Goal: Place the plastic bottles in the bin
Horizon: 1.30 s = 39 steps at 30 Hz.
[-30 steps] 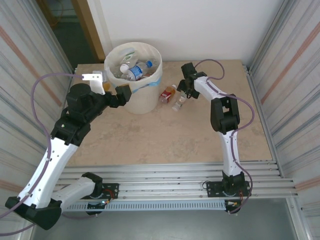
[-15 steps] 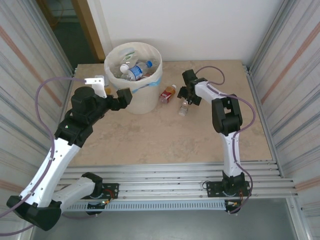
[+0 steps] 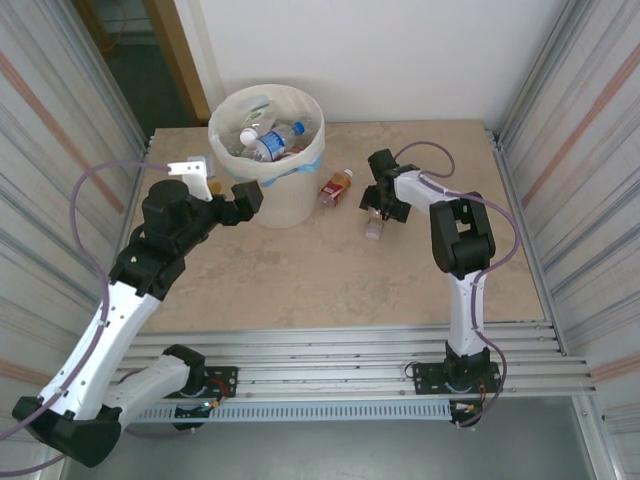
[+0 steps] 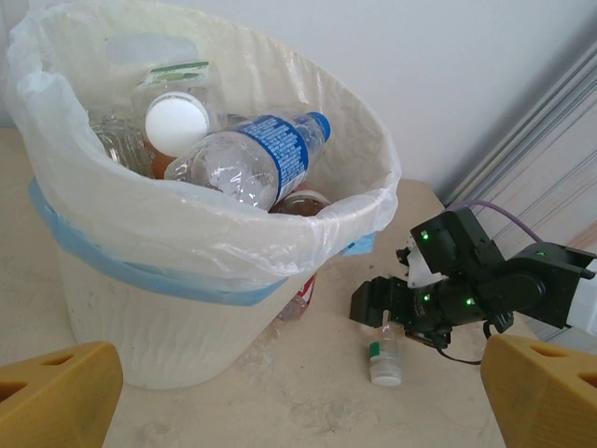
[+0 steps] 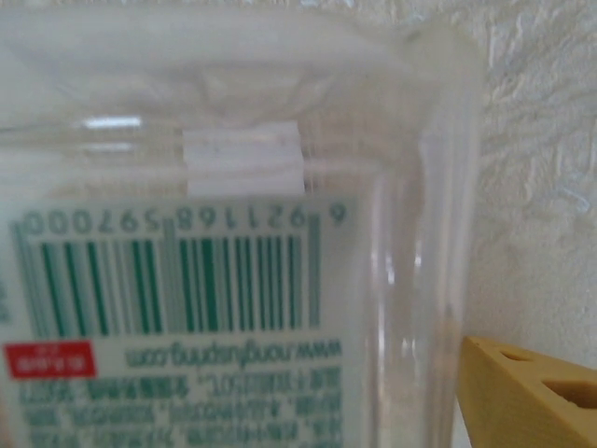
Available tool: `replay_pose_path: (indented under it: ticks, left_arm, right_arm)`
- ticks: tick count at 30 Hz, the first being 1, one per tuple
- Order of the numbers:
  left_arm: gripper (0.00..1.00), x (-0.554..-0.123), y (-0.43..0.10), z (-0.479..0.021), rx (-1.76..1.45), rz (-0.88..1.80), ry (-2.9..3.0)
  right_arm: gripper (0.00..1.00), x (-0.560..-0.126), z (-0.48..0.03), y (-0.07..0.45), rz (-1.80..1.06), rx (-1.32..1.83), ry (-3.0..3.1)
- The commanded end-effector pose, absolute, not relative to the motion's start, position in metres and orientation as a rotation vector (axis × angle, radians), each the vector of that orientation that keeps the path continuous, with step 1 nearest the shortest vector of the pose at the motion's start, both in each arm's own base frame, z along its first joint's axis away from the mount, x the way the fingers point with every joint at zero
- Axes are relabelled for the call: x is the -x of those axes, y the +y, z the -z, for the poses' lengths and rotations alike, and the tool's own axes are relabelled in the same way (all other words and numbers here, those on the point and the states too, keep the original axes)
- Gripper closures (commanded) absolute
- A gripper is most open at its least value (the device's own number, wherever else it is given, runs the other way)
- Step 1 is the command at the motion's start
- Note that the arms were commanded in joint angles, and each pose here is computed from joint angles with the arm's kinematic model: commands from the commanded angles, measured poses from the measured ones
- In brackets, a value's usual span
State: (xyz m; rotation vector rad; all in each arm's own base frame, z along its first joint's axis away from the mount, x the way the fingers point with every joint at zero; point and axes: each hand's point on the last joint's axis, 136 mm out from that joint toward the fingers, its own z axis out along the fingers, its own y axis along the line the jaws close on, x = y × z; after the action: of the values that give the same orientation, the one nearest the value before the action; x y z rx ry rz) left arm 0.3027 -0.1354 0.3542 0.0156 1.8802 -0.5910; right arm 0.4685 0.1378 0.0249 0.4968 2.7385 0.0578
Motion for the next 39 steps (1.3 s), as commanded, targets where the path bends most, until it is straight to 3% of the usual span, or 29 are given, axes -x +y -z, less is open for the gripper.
replay_pose_path:
  ticks: [1, 10, 17, 28, 39]
  left_arm:
    - [0.01, -0.299, -0.134, -0.361, 0.016, 0.616, 1.837]
    - [0.01, -0.298, -0.132, -0.351, 0.039, 0.618, 1.852]
    - [0.01, -0.298, -0.134, -0.352, 0.035, 0.633, 1.850]
    - [0.01, -0.294, -0.149, -0.365, 0.003, 0.749, 1.799]
    - [0.02, -0.290, -0.208, -0.386, -0.171, 0.859, 1.740]
  right_arm:
    - [0.19, -0.458, -0.033, 0.137, -0.048, -0.464, 2.753]
    - [0.41, -0.447, -0.033, 0.149, -0.088, -0.405, 2.772]
    - [0.55, -0.444, -0.069, 0.165, -0.200, -0.285, 2.688]
    - [0.59, -0.397, -0.203, 0.220, -0.483, 0.190, 2.197]
    - [0.59, -0.324, -0.304, 0.267, -0.553, 0.503, 1.808]
